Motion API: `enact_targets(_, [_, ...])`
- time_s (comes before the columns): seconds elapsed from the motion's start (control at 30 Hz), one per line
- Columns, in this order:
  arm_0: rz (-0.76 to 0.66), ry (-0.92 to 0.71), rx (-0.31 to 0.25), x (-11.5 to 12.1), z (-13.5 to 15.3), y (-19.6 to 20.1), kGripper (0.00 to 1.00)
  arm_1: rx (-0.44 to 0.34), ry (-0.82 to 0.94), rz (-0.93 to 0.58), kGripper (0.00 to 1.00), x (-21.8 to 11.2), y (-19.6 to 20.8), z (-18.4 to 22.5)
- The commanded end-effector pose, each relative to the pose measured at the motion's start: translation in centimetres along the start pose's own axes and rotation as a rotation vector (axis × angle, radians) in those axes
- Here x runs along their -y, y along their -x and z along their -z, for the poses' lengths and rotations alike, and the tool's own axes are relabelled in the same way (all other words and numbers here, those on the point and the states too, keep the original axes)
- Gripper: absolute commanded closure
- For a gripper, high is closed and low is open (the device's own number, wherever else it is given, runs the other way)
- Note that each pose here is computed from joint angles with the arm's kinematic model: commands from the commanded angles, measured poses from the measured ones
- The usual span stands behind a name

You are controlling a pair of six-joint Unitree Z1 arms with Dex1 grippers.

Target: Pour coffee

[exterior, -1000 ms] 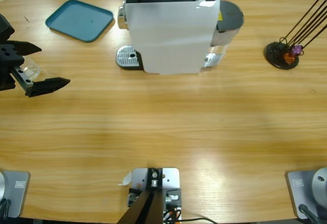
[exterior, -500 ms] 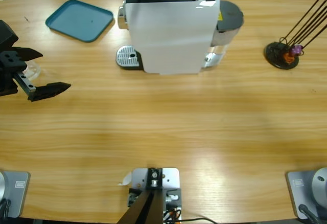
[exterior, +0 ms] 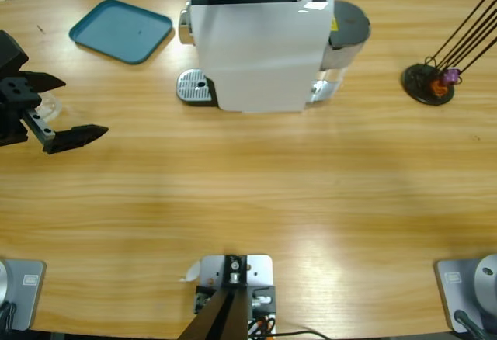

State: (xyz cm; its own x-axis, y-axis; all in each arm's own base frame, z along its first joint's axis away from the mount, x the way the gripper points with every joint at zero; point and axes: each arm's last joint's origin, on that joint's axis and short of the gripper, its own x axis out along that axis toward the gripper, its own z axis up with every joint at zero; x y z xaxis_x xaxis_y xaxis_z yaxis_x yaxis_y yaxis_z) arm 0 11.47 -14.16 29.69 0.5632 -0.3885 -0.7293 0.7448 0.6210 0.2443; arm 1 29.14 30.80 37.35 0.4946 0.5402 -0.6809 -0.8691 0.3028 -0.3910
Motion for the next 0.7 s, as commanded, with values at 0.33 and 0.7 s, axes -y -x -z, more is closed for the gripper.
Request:
enact_targets(0.33, [0.007,-0.004,-0.046,0.5,0.9,-1.1,0.0,-0.032,-0.042,-0.003,0.014,-0.7,-0.8,1.5])
enact_targets(0.7, [0.004,0.009,-0.024,0.5,0.6,-1.0,0.0,0.144,-0.101,0.008,0.034,-1.6,5.4,-0.8])
